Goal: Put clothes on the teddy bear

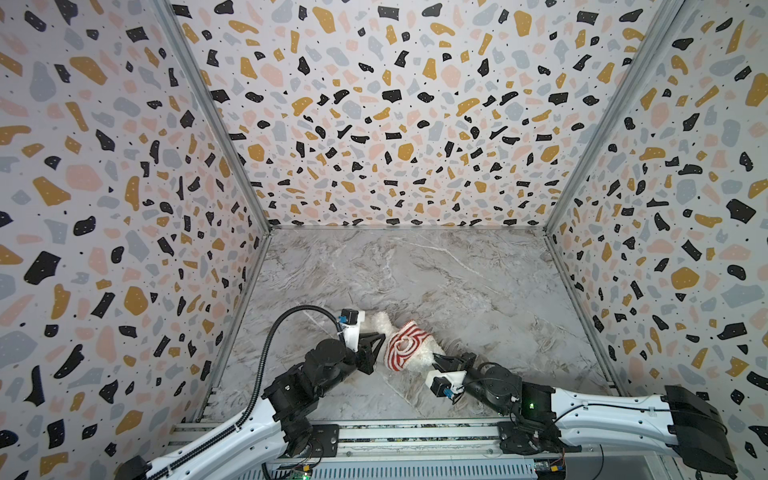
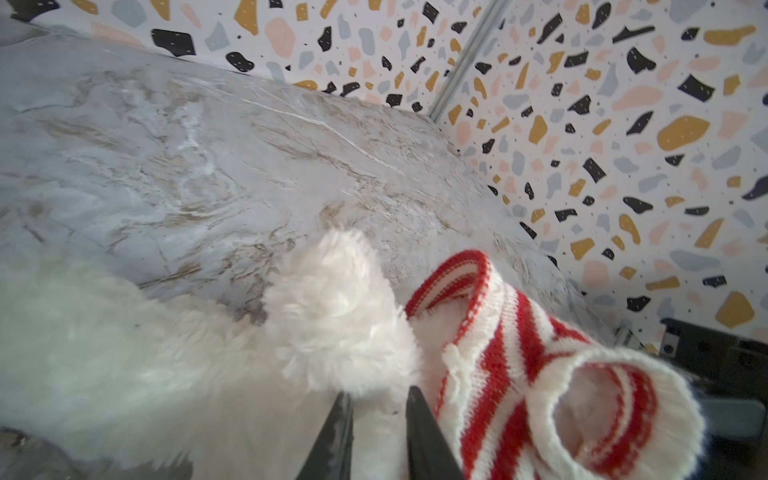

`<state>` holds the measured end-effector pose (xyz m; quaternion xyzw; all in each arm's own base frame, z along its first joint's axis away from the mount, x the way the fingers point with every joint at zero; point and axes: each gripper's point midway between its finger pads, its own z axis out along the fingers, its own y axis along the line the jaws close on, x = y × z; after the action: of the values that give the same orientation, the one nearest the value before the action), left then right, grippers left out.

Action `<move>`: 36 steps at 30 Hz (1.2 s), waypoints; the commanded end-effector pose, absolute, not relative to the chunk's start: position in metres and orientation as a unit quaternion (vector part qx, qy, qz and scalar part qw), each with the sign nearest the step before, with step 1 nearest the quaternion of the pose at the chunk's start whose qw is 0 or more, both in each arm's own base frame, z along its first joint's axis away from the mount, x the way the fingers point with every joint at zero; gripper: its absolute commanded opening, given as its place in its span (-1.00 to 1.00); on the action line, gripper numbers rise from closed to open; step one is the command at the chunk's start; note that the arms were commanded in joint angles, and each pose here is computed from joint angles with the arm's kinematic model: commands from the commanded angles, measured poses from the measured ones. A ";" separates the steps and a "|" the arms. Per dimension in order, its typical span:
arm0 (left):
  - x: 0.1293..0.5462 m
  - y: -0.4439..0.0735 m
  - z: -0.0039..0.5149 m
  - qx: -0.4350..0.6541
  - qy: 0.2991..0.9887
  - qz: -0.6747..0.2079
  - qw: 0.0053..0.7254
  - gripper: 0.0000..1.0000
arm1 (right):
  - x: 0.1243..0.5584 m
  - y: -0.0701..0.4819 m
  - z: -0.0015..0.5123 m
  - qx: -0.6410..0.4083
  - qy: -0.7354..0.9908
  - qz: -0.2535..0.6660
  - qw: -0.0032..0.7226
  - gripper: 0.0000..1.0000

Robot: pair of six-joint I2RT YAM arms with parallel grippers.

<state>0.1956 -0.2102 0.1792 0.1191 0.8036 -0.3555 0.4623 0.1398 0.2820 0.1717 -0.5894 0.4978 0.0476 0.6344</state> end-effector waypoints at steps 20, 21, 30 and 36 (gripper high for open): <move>0.189 -0.242 0.195 0.178 0.792 -0.396 0.430 -1.00 | 0.140 0.287 0.193 -0.575 0.487 0.051 0.656 -1.00; 0.189 -0.241 0.197 0.177 0.790 -0.396 0.433 -1.00 | 0.140 0.287 0.193 -0.575 0.487 0.051 0.656 -1.00; 0.218 -0.195 0.222 0.078 0.792 -0.316 0.517 -1.00 | 0.137 0.286 0.191 -0.576 0.485 0.044 0.657 -1.00; 0.236 -0.156 0.221 -0.001 0.802 -0.231 0.551 -1.00 | 0.135 0.287 0.191 -0.579 0.481 0.042 0.657 -1.00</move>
<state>0.2177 -0.1899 0.2105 0.0714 0.8054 -0.2972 0.5078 0.1341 0.2845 0.1707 -0.5982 0.4877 0.0385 0.6346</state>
